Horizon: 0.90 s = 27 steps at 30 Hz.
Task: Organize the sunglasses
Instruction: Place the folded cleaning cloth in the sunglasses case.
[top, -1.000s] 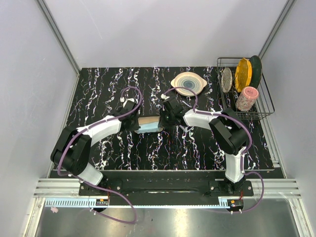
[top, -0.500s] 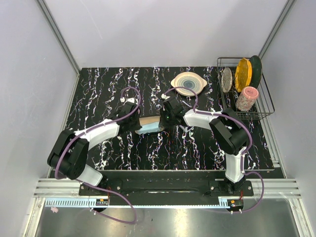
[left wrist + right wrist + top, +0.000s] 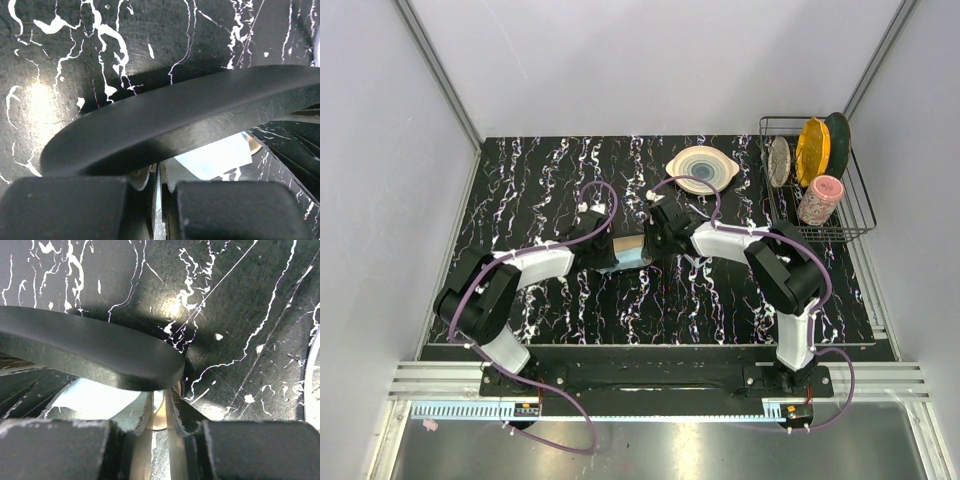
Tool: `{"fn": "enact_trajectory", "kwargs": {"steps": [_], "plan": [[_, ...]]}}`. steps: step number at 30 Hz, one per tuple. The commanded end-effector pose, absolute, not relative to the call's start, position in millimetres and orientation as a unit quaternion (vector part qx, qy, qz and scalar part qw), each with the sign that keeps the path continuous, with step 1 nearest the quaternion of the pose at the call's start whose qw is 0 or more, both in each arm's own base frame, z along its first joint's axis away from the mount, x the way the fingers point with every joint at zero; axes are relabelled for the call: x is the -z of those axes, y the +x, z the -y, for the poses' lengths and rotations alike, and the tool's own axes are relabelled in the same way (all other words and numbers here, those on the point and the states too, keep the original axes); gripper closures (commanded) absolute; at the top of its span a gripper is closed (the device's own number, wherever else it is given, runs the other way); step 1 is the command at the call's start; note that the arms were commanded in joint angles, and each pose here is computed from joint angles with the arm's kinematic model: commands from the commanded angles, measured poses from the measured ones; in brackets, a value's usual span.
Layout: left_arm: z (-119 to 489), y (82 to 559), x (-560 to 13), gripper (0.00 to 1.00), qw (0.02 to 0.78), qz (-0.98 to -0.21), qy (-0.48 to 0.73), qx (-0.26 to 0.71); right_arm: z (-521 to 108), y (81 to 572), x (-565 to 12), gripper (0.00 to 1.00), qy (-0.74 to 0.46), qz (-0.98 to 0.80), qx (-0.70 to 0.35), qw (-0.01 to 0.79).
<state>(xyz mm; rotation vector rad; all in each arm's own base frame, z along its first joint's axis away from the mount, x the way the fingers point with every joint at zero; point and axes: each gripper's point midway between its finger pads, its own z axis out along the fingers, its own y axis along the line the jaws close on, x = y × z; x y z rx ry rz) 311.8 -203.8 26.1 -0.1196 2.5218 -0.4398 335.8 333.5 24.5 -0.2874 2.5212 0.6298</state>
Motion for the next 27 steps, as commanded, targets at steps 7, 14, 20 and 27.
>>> {"fn": "enact_trajectory", "kwargs": {"steps": [7, 14, 20, 27], "plan": [[197, 304, 0, 0.97, 0.251, -0.958, -0.066, 0.126, -333, 334, -46, 0.82, -0.109, -0.93, -0.224, 0.271], [192, 294, 11, 0.99, 0.227, -0.966, -0.07, 0.104, -346, 329, -67, 0.82, -0.105, -0.921, -0.264, 0.266], [187, 290, 18, 1.0, 0.213, -0.97, -0.074, 0.088, -355, 326, -96, 0.82, -0.102, -0.908, -0.301, 0.274], [188, 288, 23, 1.0, 0.203, -0.973, -0.073, 0.085, -358, 324, -109, 0.8, -0.098, -0.901, -0.319, 0.277]]}}
